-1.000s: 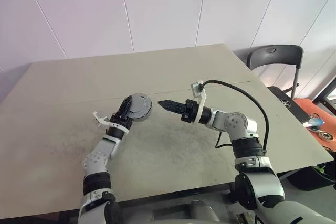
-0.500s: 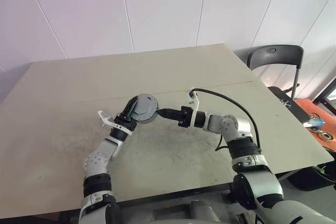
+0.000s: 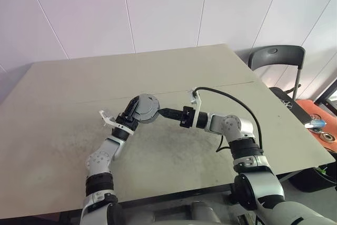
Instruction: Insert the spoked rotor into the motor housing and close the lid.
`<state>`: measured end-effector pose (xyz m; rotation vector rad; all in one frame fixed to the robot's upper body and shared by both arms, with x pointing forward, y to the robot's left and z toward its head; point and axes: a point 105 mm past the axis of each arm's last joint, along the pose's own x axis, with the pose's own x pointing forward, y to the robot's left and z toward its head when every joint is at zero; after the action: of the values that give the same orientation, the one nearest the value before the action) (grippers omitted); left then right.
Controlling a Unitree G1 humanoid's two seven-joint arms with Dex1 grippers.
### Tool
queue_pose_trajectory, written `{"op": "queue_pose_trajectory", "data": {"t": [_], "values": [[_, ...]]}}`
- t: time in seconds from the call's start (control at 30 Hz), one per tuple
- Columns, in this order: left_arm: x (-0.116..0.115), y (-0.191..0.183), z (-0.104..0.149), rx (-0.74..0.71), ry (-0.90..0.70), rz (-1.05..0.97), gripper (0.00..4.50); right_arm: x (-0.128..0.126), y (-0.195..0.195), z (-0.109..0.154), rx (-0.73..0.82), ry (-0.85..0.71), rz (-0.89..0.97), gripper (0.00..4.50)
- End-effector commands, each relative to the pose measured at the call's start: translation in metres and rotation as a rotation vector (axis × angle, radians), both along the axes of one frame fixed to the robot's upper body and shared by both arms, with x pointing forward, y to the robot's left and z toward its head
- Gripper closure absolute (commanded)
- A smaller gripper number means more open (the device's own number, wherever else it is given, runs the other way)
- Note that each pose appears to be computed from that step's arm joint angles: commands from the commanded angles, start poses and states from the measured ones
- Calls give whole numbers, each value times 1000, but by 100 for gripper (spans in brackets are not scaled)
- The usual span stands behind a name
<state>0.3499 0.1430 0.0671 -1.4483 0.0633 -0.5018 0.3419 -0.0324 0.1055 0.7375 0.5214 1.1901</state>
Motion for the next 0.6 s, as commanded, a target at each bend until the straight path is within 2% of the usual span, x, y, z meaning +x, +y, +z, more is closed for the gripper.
{"op": "queue_pose_trajectory", "data": {"t": [0.03, 0.23, 0.47, 0.6], "values": [[3, -7, 14, -5, -61, -28, 189, 0, 4, 24, 64, -69, 23, 199], [-2, -27, 17, 1, -81, -108, 189, 2, 5, 21, 53, -65, 8, 199], [5, 2, 27, -70, -116, 22, 189, 9, 1, 20, 40, -75, -36, 199], [3, 3, 32, -88, -140, 20, 189, 13, 0, 20, 47, -71, -55, 199]]}}
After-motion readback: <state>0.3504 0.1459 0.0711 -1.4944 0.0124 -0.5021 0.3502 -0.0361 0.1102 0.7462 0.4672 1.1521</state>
